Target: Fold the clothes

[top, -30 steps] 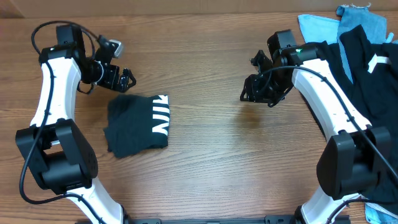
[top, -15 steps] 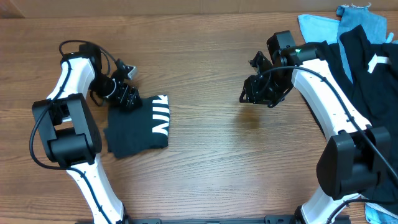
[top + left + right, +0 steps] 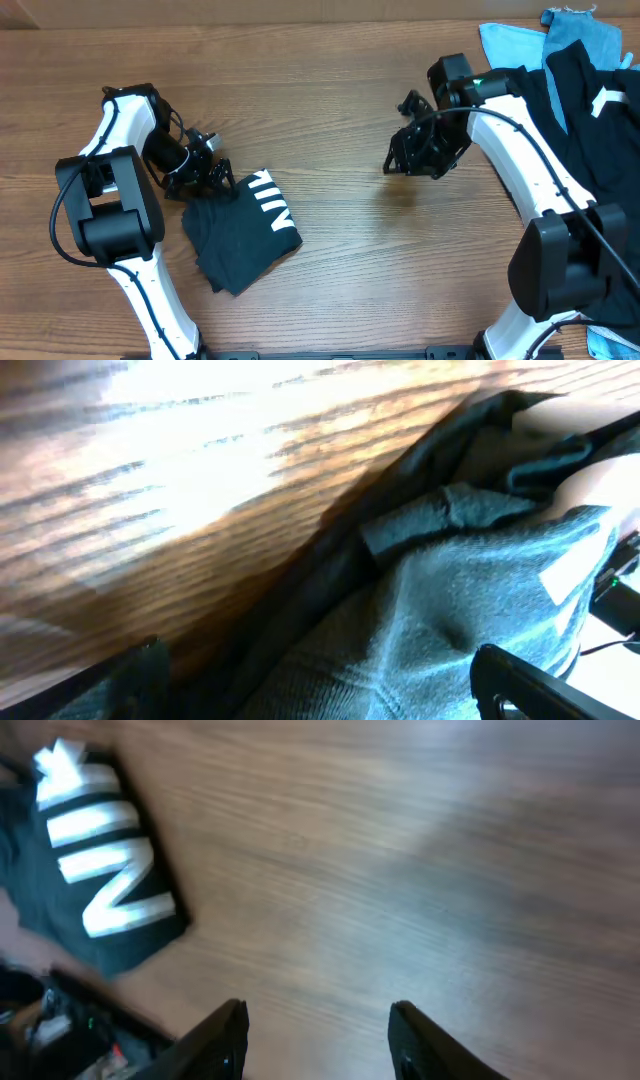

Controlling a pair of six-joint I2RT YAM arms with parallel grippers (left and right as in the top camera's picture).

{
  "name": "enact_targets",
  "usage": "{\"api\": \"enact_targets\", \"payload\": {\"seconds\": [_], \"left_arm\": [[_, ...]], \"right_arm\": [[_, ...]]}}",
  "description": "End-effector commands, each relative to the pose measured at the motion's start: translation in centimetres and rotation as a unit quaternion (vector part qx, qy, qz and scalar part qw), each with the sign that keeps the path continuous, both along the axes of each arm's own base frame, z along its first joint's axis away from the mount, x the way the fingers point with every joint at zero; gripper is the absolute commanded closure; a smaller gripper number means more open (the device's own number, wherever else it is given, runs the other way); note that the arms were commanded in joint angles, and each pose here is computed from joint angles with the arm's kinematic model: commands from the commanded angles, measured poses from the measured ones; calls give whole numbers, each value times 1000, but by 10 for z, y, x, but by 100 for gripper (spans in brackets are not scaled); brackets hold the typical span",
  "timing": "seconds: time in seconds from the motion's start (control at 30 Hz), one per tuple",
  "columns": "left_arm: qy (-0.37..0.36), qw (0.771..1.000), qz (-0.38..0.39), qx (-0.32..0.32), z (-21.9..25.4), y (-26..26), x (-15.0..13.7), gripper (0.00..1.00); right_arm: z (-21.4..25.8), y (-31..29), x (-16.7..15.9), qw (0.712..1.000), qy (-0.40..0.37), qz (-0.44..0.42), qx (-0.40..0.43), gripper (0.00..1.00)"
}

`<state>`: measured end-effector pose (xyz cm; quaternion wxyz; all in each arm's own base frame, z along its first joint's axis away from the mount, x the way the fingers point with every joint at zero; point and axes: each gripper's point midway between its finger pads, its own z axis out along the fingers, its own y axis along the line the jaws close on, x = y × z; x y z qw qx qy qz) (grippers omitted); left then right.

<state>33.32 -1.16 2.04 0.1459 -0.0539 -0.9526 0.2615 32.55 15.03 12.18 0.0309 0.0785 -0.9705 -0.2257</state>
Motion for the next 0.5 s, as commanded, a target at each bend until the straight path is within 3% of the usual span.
{"api": "enact_targets", "payload": {"seconds": [0.0, 0.13, 0.23, 0.37, 0.47], "left_arm": [[-46, 999, -27, -2, -11, -1, 15, 0], [-45, 994, -62, 83, -23, 24, 15, 0], [-65, 992, -63, 90, -27, 27, 24, 0], [-66, 991, -57, 103, -29, 30, 26, 0], [-67, 991, -55, 100, -28, 29, 27, 0]], "right_arm": [[7, 23, -14, 999, -2, 47, 22, 51], [17, 50, -34, 995, 28, 68, 71, 50], [22, 76, -52, 990, 40, 101, 94, 51], [12, 113, -96, 979, 55, 188, 63, 73], [-3, 133, -124, 968, 89, 228, 48, 75]]}}
